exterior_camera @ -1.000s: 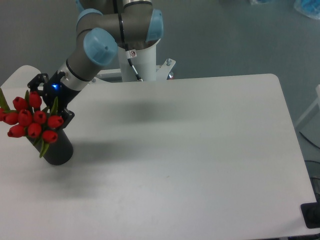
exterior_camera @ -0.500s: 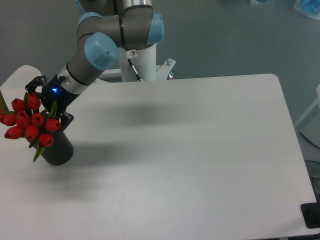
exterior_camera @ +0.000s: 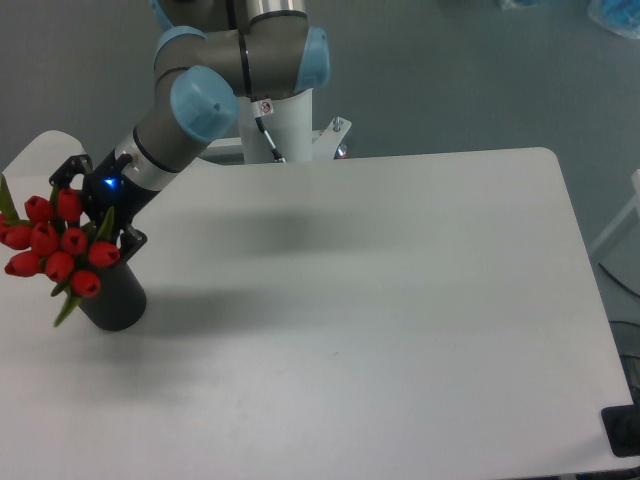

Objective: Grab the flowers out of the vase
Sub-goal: 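Close the gripper on the tulip stems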

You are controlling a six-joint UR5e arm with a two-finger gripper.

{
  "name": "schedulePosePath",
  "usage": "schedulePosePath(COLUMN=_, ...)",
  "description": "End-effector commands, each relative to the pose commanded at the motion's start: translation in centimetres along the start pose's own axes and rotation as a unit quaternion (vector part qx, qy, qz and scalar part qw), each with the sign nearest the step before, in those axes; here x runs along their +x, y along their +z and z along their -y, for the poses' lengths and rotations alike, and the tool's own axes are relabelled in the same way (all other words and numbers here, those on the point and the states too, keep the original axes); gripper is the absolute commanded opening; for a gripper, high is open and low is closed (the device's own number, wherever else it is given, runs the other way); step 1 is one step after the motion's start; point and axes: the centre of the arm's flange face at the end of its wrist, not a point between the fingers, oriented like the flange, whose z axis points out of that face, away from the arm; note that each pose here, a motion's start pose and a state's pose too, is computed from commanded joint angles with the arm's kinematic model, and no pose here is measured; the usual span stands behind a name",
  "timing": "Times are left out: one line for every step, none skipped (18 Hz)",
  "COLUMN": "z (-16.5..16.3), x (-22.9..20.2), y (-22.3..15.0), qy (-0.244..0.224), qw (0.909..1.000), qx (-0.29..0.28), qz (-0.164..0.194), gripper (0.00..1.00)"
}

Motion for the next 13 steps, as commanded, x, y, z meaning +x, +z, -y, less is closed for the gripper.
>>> schedulePosePath(z=-0.1, x=-0.1, y=0.0, qy=-0.001, qw=1.0, qx=0.0, qz=0.0, gripper=0.59)
schedulePosePath(z=0.0, x=-0.1, y=-0.1, qy=0.0, qw=1.0, qx=0.0, qz=0.001, gripper=0.56)
schedulePosePath(z=0.0, x=-0.1, y=-0.1, qy=0.0, qw=1.0, qx=0.001, qz=0.001, gripper=0.53)
schedulePosePath(z=0.0, x=-0.2, y=-0.2, qy=0.0, qw=1.0, qx=0.001, qz=0.002, gripper=0.48)
schedulePosePath(z=0.1, x=-0.2, y=-0.3, qy=0.001, qw=1.0, qx=0.002, qz=0.003, gripper=0.46)
schedulePosePath(z=0.1, x=-0.2, y=-0.3, qy=0.001, qw=1.0, qx=0.003, qz=0.003, gripper=0.46)
schedulePosePath(z=0.1, x=-0.3, y=-0.5, qy=0.002, qw=1.0, qx=0.005, qz=0.003, gripper=0.46)
schedulePosePath(z=0.1, x=-0.6, y=-0.7, qy=-0.001, qw=1.0, qx=0.008, qz=0.004, gripper=0.46)
schedulePosePath(z=0.2, x=-0.6, y=-0.9, qy=-0.001, qw=0.9999, qx=0.012, qz=0.003, gripper=0.46)
schedulePosePath(z=0.5, x=-0.5, y=-1.3, qy=0.0, qw=0.9998, qx=0.017, qz=0.003, gripper=0.46)
schedulePosePath(z=0.7, x=-0.5, y=-1.6, qy=-0.001, qw=0.9998, qx=0.021, qz=0.005, gripper=0.46)
schedulePosePath(z=0.7, x=-0.5, y=-1.9, qy=-0.001, qw=0.9997, qx=0.022, qz=0.006, gripper=0.46)
schedulePosePath(z=0.9, x=-0.5, y=-2.1, qy=0.0, qw=0.9997, qx=0.024, qz=0.008, gripper=0.46)
